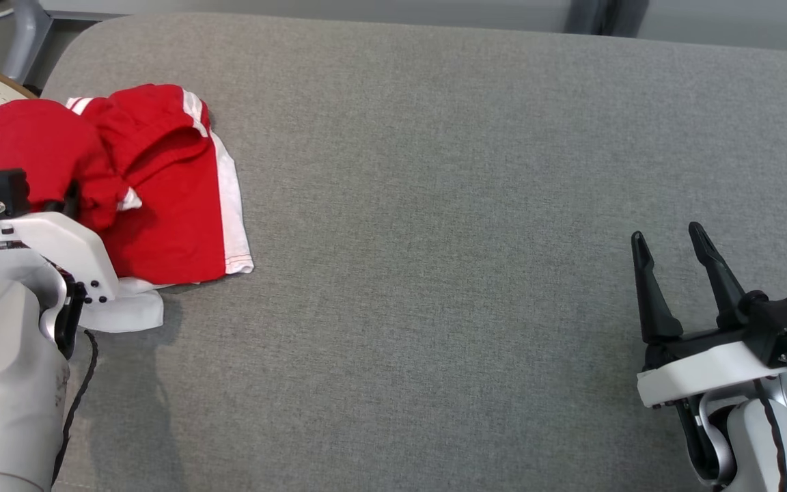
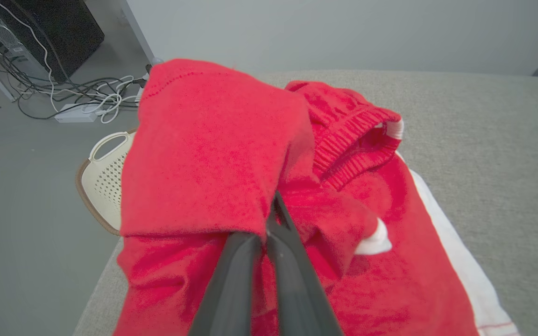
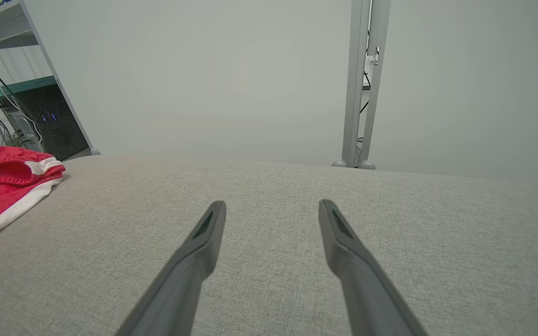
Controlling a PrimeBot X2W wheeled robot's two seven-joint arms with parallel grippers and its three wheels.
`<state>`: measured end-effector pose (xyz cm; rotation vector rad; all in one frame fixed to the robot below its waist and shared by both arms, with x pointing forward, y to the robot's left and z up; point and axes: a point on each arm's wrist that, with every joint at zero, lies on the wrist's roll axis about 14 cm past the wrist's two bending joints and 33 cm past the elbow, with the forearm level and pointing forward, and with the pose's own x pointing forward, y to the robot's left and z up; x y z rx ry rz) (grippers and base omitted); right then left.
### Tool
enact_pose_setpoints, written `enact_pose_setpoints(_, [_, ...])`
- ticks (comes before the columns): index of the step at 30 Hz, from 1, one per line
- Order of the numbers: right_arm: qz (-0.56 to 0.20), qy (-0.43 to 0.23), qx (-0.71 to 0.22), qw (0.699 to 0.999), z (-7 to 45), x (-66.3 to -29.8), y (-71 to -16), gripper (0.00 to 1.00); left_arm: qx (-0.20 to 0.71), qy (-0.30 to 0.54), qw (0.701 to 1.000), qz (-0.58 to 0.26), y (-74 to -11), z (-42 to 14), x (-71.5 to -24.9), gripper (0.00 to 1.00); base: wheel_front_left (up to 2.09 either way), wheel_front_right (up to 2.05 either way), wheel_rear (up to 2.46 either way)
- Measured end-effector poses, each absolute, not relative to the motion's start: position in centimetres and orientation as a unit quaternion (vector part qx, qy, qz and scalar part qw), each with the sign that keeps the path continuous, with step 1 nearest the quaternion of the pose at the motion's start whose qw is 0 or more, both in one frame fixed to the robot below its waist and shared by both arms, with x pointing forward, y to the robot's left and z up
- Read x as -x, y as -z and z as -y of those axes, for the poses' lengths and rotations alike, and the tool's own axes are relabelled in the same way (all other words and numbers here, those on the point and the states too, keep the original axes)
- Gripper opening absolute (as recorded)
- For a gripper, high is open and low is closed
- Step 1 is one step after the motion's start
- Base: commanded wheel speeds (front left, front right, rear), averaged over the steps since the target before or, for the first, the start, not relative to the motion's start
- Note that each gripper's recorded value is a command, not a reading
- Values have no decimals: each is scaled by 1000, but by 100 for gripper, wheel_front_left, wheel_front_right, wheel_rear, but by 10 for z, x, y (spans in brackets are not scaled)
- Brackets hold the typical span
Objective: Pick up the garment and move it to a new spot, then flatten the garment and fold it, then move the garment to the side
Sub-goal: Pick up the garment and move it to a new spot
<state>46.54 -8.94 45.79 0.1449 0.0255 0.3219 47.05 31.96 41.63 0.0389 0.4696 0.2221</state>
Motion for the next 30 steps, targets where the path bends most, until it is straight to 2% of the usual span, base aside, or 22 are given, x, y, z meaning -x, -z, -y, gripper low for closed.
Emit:
enact_pose_setpoints(9, [8, -162, -75, 984, 86, -457, -476, 100, -31, -105, 990, -94, -492, -323, -483, 0, 0, 0, 0])
enact_pose_setpoints(20, [33, -151, -76, 985, 93, -442, -499, 100, -23, -79, 996, 26, -552, -300, -459, 0, 0, 0, 0])
enact_pose_setpoints(30, [48, -115, -73, 989, 119, -422, -511, 100, 25, 17, 999, 22, -547, -207, -417, 0, 0, 0, 0])
